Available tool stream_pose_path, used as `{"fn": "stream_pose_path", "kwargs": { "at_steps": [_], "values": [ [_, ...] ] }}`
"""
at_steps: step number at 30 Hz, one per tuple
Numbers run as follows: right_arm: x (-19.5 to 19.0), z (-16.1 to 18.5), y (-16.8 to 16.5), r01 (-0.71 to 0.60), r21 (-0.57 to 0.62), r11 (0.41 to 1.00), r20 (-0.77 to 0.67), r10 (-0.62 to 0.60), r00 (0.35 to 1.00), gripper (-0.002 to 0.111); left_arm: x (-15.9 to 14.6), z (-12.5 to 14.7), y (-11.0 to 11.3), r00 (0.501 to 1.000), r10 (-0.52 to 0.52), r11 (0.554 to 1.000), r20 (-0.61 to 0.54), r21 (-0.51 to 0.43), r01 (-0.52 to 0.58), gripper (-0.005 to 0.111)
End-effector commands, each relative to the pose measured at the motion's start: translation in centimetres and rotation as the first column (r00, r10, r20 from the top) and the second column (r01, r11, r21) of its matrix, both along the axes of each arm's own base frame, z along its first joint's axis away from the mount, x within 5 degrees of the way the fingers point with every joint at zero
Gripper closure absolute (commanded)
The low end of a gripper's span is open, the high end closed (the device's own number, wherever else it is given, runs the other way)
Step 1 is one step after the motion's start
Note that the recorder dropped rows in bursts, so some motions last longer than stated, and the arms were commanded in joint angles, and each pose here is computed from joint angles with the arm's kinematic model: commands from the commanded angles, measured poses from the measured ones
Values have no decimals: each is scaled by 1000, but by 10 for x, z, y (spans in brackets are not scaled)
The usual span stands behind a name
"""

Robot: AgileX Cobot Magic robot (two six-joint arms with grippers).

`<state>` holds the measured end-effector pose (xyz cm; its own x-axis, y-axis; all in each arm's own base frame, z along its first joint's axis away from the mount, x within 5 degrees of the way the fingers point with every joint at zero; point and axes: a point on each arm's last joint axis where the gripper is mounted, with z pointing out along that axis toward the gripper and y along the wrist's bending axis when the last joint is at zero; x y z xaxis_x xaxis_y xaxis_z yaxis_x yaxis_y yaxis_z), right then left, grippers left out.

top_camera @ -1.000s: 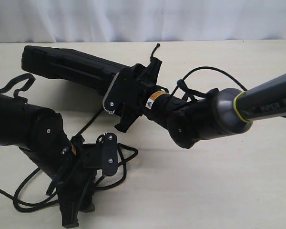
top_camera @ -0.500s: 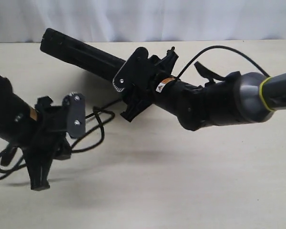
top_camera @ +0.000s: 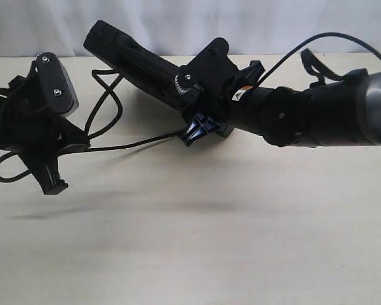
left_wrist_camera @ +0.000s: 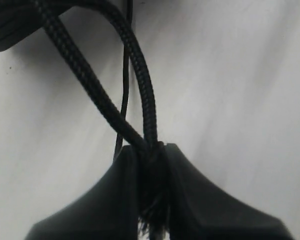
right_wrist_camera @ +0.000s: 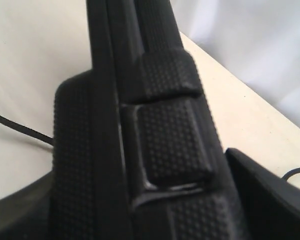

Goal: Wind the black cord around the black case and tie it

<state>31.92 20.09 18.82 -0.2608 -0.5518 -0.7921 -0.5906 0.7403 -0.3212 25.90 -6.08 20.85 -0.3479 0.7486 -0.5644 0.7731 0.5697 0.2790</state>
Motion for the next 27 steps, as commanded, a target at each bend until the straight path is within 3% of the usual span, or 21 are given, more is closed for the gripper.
{"fn": "stream_pose_path", "kwargs": {
  "at_steps": [1, 7, 15, 22, 27],
  "values": [
    [-8, -13, -2, 65, 65, 996, -164, -53, 985, 104, 5, -10, -3, 999, -32, 999, -11, -10, 31, 107],
    [-8, -13, -2, 65, 65, 996, -164, -53, 985, 104, 13, -25, -1, 999, -45, 998, -18, 43, 46, 107],
    [-8, -13, -2, 65, 65, 996, -164, -53, 985, 104, 16, -24, 0, 994, -106, 990, 41, 103, 101, 107],
    [-8, -13, -2, 65, 65, 996, -164, -53, 985, 104, 26, -9, -6, 989, -109, 993, 97, 48, 105, 107],
    [-8, -13, -2, 65, 65, 996, -164, -53, 985, 104, 29, -9, -5, 980, -158, 985, 122, 95, 147, 107]
  ]
}}
